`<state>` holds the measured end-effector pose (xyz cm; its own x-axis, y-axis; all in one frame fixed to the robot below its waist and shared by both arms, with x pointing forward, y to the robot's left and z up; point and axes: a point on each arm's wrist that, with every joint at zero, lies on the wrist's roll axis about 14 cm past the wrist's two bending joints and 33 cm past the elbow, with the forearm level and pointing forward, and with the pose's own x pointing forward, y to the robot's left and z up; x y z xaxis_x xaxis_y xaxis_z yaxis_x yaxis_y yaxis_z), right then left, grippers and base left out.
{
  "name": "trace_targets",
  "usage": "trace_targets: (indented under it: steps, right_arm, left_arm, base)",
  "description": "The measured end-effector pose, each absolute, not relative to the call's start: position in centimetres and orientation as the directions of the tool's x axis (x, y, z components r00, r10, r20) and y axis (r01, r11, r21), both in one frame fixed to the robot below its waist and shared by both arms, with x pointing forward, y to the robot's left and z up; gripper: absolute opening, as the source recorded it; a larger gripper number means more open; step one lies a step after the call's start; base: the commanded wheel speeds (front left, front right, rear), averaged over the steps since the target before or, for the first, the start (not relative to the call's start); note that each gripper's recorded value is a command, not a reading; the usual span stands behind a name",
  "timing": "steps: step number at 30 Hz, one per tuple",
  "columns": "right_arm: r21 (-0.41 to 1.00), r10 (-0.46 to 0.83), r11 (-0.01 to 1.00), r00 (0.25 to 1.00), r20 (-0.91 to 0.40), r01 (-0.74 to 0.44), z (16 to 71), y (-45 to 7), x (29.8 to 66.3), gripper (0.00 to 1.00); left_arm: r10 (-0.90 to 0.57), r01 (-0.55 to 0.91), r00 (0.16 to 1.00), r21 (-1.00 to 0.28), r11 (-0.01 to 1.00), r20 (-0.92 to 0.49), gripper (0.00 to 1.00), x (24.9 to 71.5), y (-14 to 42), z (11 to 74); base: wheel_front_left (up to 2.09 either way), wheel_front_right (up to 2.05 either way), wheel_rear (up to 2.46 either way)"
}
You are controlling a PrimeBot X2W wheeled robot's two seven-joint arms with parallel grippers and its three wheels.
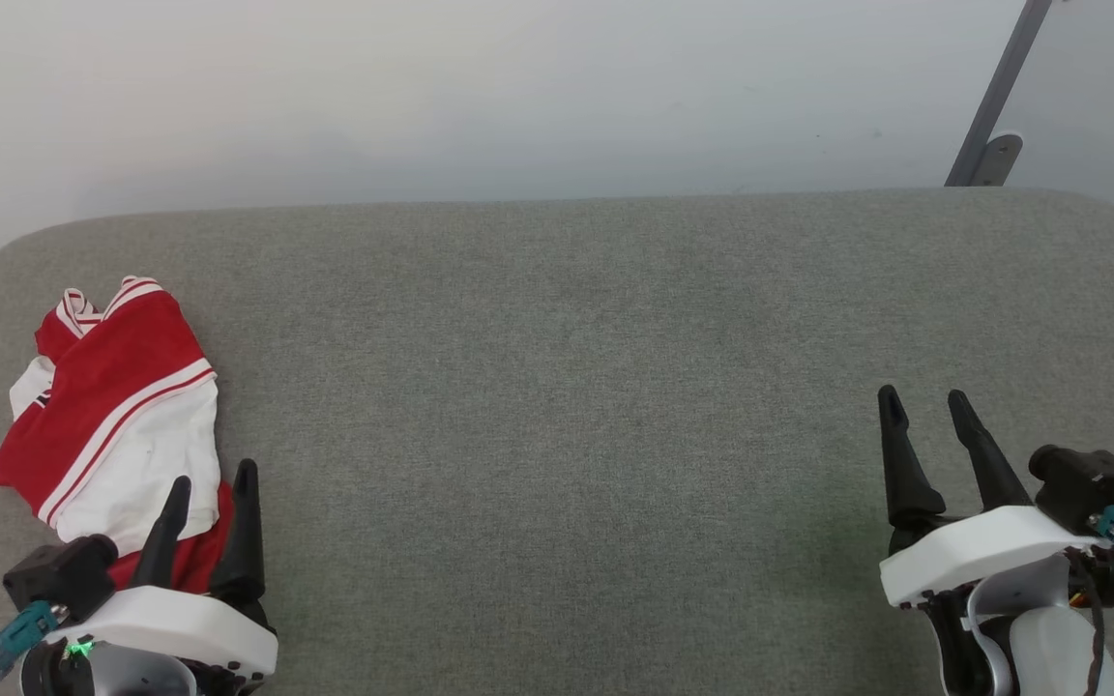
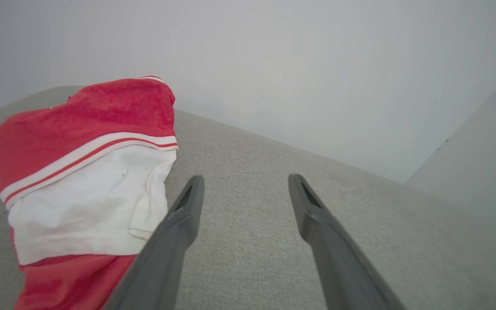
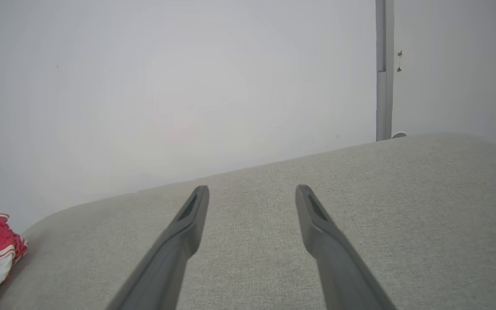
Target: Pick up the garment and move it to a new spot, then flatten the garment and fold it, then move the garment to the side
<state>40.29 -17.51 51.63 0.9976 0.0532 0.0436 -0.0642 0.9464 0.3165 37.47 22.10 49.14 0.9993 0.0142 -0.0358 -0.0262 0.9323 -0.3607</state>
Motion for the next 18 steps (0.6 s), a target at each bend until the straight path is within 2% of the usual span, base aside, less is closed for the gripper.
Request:
trace_targets:
  steps: [11,18]
  right_arm:
    - [0.182,0.077,0.979,0.995,0.058,-0.086,51.70,-17.01,40.45,1.00]
    - [0.157,0.054,0.986,0.998,0.043,-0.060,50.90,-17.82,40.43,1.00]
  left_arm:
    - [0.001,-0.009,0.999,-0.247,0.969,-0.034,1.00,37.26,22.02,48.80]
    - [0.001,-0.007,1.000,-0.194,0.981,-0.029,1.00,37.17,22.26,48.73]
  base:
    - [0.00,0.00,0.00]
    - [0.00,0.00,0.00]
